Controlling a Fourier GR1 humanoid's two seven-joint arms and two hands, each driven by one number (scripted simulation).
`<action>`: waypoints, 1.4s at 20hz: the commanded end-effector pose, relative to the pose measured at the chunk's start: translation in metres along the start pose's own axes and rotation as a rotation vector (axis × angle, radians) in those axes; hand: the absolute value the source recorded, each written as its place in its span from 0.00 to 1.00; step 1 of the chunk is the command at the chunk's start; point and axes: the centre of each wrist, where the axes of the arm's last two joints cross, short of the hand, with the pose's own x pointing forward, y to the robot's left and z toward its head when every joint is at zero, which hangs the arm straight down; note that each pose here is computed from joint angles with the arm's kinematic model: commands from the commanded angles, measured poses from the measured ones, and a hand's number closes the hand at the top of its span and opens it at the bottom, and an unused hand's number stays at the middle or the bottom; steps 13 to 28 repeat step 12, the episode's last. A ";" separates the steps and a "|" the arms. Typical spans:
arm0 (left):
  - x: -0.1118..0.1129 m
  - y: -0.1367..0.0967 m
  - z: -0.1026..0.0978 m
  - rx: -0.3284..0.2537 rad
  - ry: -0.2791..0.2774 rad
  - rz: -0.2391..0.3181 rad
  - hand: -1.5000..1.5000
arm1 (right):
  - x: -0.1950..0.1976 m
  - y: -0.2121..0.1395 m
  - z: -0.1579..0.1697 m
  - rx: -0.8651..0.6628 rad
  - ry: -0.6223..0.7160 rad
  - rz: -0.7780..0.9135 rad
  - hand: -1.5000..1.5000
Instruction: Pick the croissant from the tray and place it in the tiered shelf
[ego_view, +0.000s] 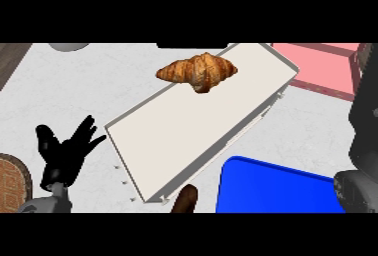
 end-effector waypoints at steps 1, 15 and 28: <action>-0.019 0.002 0.008 0.010 0.042 -0.009 0.50 | -0.016 -0.056 -0.011 -0.127 0.042 -0.051 0.00; -0.010 0.001 0.002 0.001 0.032 -0.005 0.50 | -0.034 -0.177 -0.007 -0.082 0.060 -0.118 0.00; -0.010 0.001 0.002 0.001 0.032 -0.005 0.50 | -0.034 -0.177 -0.007 -0.082 0.060 -0.118 0.00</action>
